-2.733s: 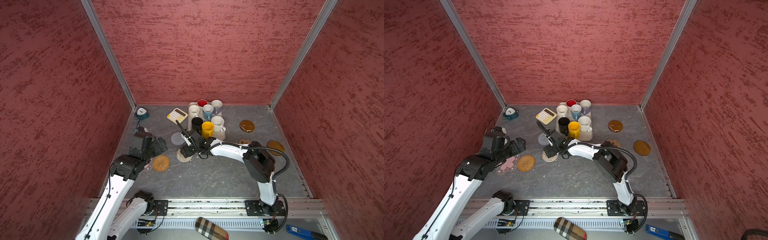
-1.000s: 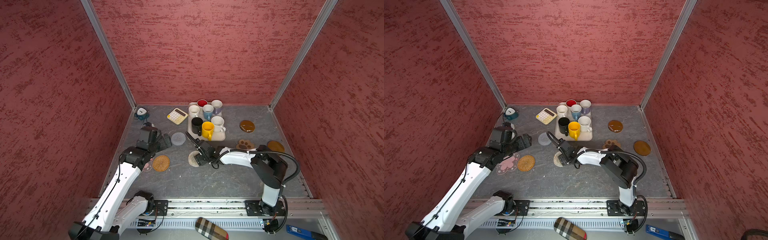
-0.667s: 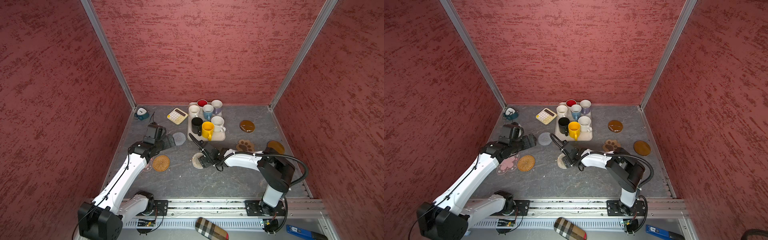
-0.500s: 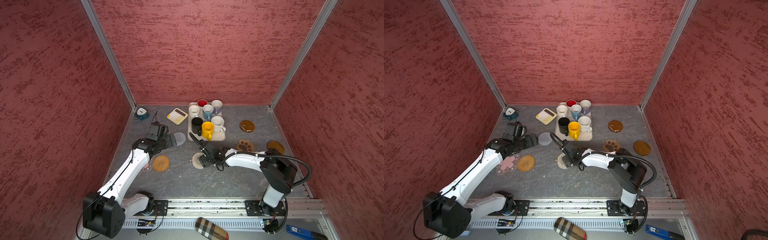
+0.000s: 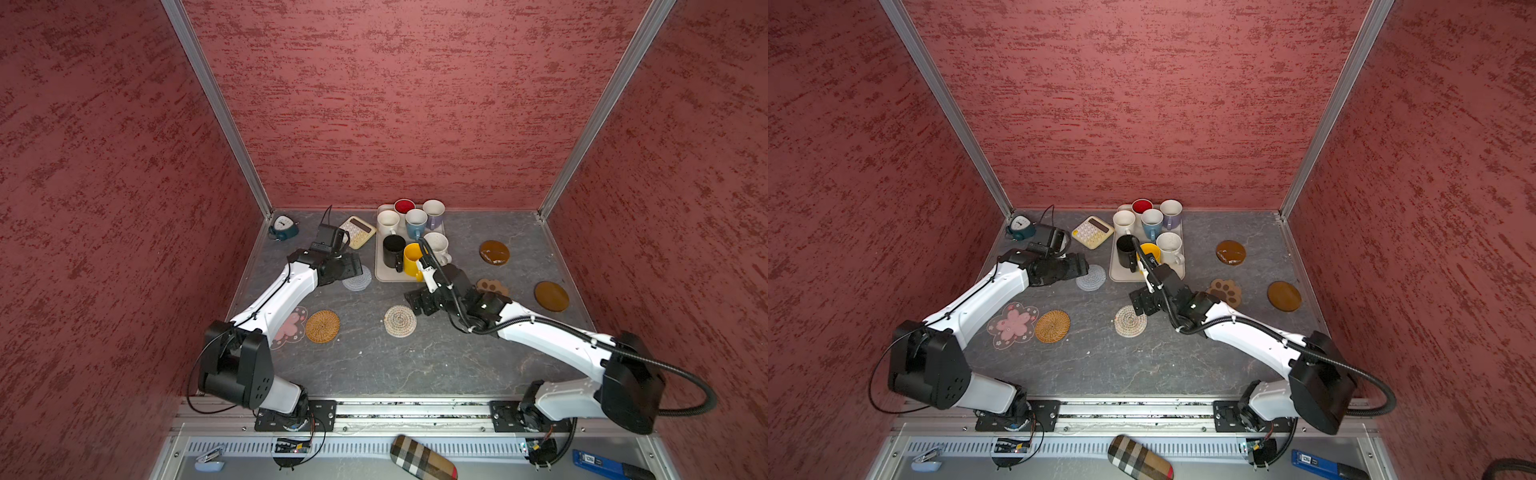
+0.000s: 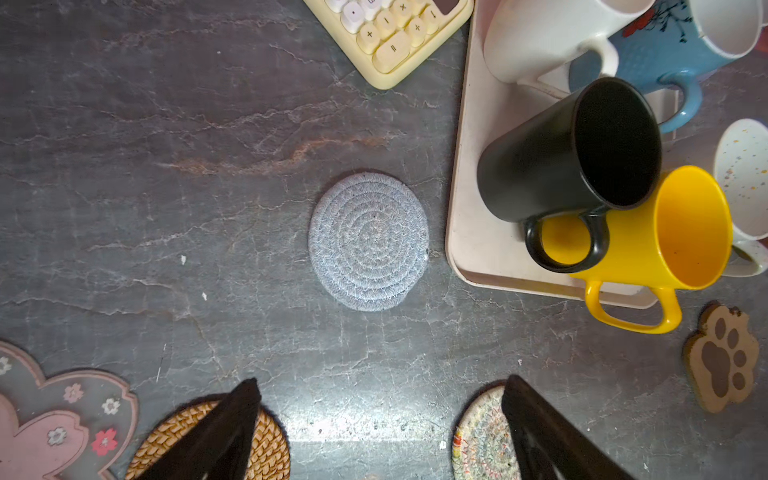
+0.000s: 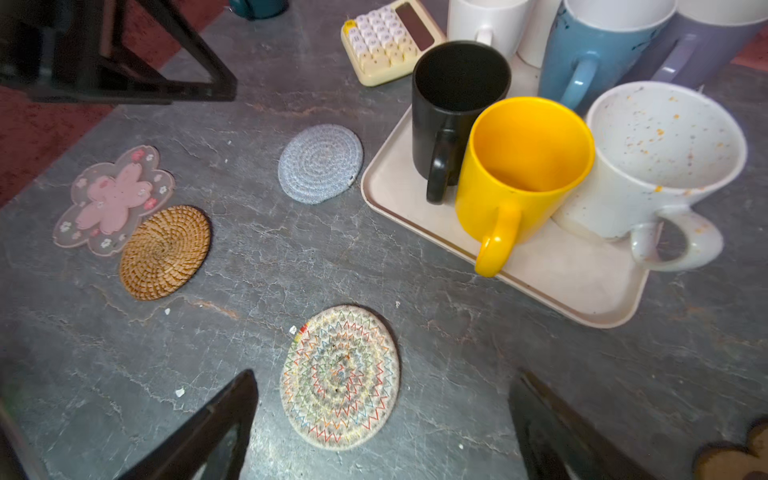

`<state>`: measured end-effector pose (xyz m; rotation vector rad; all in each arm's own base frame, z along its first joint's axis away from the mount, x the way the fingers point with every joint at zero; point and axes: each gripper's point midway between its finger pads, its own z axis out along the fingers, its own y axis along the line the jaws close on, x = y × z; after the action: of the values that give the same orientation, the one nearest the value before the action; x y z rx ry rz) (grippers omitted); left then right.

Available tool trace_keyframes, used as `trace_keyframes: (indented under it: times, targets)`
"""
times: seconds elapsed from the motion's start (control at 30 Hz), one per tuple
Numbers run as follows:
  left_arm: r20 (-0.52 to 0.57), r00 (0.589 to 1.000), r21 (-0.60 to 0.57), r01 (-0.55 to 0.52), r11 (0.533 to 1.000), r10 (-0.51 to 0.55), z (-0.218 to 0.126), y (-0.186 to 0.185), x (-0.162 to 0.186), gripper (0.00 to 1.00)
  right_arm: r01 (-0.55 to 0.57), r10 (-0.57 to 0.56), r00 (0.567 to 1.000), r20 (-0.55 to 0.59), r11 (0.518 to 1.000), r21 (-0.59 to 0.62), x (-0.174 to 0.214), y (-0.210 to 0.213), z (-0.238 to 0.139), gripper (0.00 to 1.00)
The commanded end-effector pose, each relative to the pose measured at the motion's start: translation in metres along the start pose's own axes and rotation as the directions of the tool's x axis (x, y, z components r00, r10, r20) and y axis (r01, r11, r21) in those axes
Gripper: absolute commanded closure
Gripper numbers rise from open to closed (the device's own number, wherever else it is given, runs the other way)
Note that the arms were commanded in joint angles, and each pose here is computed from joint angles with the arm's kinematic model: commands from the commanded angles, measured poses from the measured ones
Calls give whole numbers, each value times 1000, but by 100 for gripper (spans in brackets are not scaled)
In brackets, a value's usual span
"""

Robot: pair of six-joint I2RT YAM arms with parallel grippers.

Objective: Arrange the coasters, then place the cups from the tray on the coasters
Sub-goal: 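Move left gripper over the grey-blue rope coaster while right gripper rises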

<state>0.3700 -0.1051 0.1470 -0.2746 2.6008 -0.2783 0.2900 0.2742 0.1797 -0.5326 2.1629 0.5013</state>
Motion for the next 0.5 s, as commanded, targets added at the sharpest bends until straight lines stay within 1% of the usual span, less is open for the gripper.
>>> trace_keyframes:
  times: [0.0, 0.1, 0.17, 0.27, 0.47]
  targets:
    - [-38, 998, -17, -45, 999, 44, 9, -4, -4, 7, -28, 36, 989, 143, 998, -61, -23, -5, -23, 1]
    - [-73, 996, -49, -48, 998, 45, 22, -4, -7, 8, -70, 91, 965, 247, 993, -90, -32, -16, -45, 1]
    - [-93, 994, -63, -56, 996, 50, 28, -4, -8, 9, -95, 117, 947, 299, 991, -89, -35, -24, -56, 1]
    - [-123, 990, -92, -80, 992, 69, 39, -5, -8, 12, -117, 134, 935, 328, 991, -73, -32, -35, -63, 1]
    - [-160, 984, -126, -97, 987, 76, 59, -6, -12, 18, -155, 169, 927, 336, 985, -68, -24, -47, -60, 1]
